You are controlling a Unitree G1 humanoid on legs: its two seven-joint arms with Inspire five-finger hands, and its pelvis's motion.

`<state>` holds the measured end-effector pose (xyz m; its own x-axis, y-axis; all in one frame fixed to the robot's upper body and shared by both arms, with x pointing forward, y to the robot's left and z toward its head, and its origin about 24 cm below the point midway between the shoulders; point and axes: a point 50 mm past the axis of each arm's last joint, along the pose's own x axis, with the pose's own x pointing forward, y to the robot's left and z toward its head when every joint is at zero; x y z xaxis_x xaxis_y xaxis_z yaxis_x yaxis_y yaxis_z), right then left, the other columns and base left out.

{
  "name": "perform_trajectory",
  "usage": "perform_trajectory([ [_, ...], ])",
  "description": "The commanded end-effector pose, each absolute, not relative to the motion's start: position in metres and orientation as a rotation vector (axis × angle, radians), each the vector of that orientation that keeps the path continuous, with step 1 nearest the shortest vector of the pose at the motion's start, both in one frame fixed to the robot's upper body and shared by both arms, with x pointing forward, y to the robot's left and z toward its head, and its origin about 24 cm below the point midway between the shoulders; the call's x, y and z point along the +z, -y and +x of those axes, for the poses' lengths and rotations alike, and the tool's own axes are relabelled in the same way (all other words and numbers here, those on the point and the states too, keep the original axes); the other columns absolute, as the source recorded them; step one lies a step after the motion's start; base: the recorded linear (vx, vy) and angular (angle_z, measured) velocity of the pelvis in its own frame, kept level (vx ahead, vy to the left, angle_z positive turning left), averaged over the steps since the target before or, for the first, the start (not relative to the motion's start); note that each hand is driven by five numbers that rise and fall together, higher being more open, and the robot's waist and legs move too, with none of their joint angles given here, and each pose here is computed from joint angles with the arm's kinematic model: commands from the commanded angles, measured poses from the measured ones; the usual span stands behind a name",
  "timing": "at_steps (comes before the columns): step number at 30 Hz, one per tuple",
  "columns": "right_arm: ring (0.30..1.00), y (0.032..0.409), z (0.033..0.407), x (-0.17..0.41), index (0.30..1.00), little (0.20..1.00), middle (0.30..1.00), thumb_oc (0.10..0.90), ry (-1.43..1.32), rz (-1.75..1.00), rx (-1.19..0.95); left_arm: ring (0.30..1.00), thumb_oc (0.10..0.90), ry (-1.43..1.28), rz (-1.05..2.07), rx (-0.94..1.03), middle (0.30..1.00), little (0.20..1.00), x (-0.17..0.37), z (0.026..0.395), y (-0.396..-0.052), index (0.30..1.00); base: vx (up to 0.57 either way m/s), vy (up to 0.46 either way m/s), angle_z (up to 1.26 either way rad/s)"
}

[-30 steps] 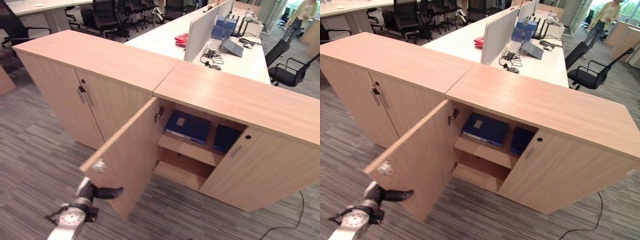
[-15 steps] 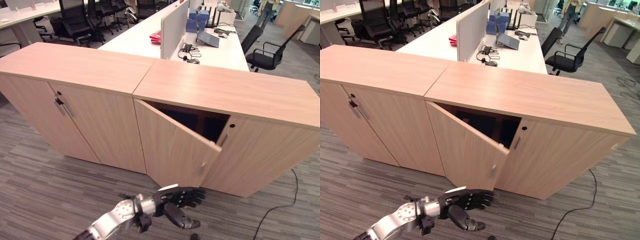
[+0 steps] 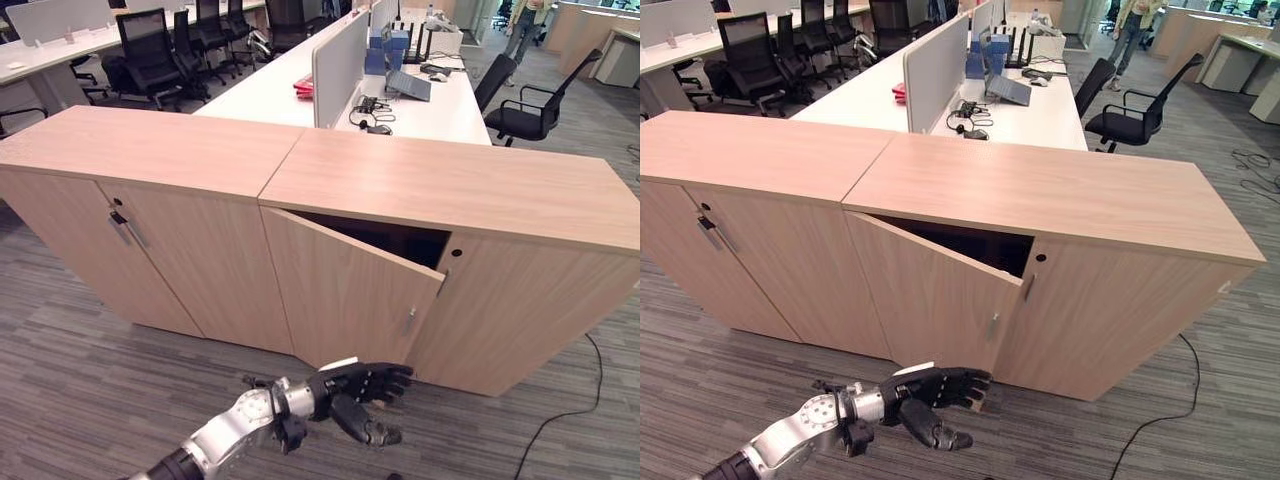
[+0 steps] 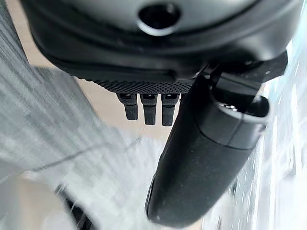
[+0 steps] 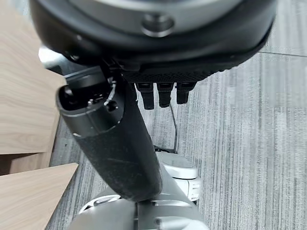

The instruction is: Put the empty folder in the office cabinet

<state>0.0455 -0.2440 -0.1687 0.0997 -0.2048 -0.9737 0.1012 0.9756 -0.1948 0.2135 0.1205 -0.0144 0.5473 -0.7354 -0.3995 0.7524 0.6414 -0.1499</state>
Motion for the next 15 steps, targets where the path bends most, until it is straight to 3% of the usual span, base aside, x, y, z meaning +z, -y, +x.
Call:
perform_trajectory([
  [1,0.9,0.246,0.046,-0.168,0.9,0.9,0.9,0.8,-1.476,-0.066,-0.251,0.9,0.8,-0.175,0.107,-0.816,0.9,0.9,0.03,0.247,-0.128,0.9,0.01,-0.01,-0.06],
  [5,0.9,0.248,0.046,-0.167,0.9,0.9,0.9,0.8,-1.482,-0.062,-0.254,0.9,0.8,-0.232,0.131,-0.79,0.9,0.9,0.02,0.251,-0.137,0.9,0.01,-0.02,-0.06],
  [15,0.9,0.257,0.032,-0.166,0.9,0.9,0.9,0.8,-1.502,-0.026,-0.313,0.9,0.8,-0.142,0.369,-0.602,0.9,0.9,0.046,0.313,-0.147,0.9,0.0,-0.009,-0.02],
])
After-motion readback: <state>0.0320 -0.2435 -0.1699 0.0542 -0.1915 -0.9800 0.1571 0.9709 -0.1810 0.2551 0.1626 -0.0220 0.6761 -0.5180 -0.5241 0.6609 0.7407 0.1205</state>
